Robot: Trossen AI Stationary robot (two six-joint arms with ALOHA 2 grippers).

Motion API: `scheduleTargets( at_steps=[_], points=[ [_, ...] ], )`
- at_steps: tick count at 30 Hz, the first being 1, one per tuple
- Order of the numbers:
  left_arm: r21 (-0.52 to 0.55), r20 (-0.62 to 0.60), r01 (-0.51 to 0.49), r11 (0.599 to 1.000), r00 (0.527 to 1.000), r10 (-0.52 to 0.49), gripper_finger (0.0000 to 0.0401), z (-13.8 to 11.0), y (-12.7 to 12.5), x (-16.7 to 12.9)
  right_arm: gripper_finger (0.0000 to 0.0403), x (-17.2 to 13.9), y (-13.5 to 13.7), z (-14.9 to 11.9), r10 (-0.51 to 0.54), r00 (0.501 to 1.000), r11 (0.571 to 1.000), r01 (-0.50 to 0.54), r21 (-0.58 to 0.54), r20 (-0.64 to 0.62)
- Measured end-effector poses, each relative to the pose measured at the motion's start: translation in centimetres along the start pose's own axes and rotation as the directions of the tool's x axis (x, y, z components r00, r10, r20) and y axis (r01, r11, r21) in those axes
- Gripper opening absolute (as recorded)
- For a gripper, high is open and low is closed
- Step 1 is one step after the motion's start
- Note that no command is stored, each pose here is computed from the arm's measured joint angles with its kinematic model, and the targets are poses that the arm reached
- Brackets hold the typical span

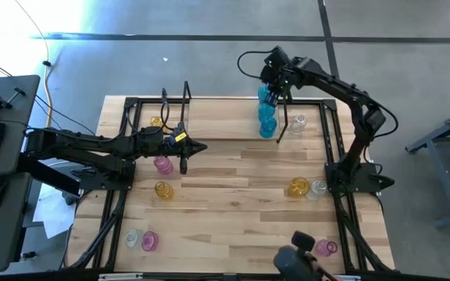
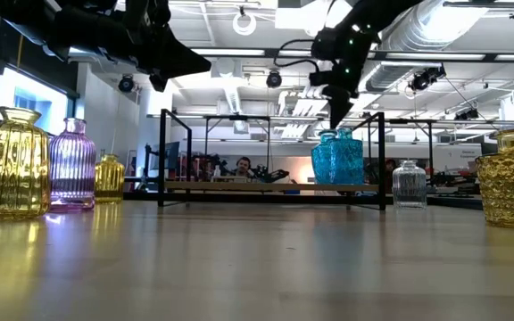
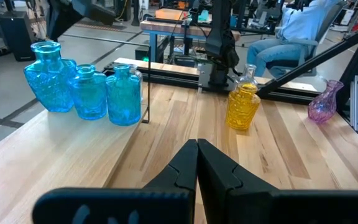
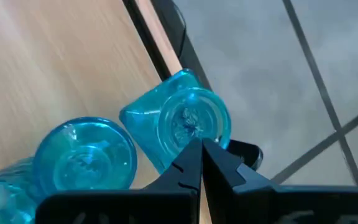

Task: Sort vases onto shelf
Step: Adjust the blue vases on the shelf

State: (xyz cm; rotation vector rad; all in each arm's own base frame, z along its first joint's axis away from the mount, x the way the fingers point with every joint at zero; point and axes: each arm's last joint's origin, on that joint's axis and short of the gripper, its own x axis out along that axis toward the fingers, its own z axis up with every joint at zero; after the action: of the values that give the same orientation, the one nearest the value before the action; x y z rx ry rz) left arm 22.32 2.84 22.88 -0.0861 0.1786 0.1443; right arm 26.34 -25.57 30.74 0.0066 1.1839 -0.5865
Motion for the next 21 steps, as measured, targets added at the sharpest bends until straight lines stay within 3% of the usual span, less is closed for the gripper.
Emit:
scheduleTargets(
  at_steps=[9,14,21],
  points=[
    [0.000,-0.001,0.000,1.000,1.000,0.000,0.0000,0.0,0.0,0.0,0.0000,0.7,-0.4,0.6,-0.021,0.999,1.000,0.022,-0.007,0.050],
    [0.000,-0.001,0.000,1.000,1.000,0.000,0.0000,0.0,0.0,0.0,0.0000,1.0,-1.6,0.7,-0.063,0.994,0.997,0.060,0.043,0.091],
    [0.000,-0.001,0.000,1.000,1.000,0.000,0.0000,0.0,0.0,0.0,0.0000,1.5,-2.7,-0.2,-0.044,0.998,0.996,0.040,0.080,0.048]
  ],
)
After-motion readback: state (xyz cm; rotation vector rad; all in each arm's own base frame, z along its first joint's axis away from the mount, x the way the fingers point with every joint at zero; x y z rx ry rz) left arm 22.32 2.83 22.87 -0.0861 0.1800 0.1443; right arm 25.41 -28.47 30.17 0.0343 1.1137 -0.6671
